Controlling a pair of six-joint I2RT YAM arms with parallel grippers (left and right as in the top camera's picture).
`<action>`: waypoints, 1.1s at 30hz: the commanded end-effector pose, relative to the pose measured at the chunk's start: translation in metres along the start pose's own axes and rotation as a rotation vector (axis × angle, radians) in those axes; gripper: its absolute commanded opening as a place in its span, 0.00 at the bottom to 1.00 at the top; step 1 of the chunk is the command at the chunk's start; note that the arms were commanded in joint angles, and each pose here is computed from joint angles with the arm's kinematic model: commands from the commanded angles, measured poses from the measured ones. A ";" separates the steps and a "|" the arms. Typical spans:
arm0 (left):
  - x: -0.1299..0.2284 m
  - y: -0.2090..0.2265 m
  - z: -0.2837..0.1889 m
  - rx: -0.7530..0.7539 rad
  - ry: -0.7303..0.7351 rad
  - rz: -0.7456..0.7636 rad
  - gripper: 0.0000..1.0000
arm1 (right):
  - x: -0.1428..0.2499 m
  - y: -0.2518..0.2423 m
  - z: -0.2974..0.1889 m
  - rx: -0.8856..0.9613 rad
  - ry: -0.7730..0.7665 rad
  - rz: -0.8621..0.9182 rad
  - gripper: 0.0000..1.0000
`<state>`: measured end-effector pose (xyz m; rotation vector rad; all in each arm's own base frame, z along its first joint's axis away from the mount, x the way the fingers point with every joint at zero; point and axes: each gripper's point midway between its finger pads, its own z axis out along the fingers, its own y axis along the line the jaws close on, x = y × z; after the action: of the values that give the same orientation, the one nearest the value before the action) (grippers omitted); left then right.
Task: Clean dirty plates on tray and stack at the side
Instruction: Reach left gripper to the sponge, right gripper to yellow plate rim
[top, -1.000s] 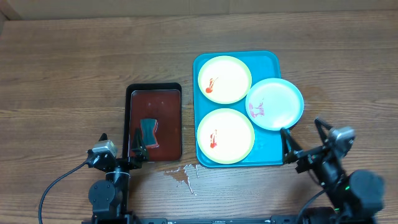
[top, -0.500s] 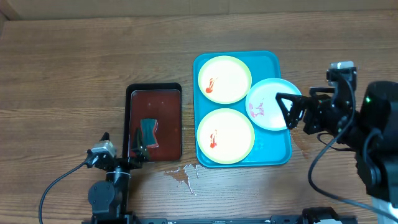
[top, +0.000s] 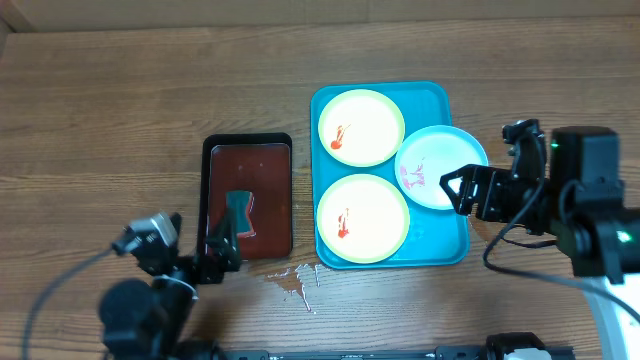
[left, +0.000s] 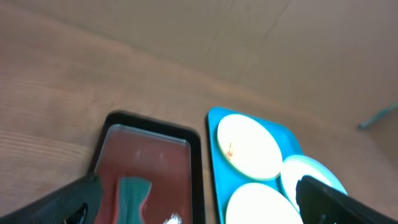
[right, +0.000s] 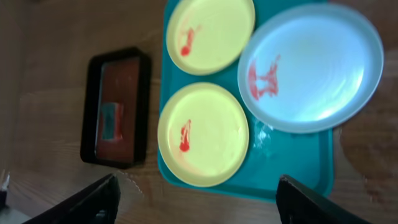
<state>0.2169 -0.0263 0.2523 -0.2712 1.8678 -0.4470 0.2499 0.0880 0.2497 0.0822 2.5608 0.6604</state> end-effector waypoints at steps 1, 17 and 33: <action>-0.027 -0.008 -0.001 -0.084 0.156 0.005 1.00 | 0.024 -0.010 0.031 0.025 0.116 0.026 0.79; -0.013 -0.060 0.040 0.110 0.758 -0.164 1.00 | 0.083 -0.058 0.149 0.233 0.301 0.039 0.66; 0.004 -0.063 0.047 0.085 0.809 -0.012 1.00 | 0.090 -0.075 0.220 0.241 0.353 0.078 0.11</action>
<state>0.2565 -0.0922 0.2523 -0.0838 2.6591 -0.7252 0.2813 0.1322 0.0097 0.1534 2.9806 0.4083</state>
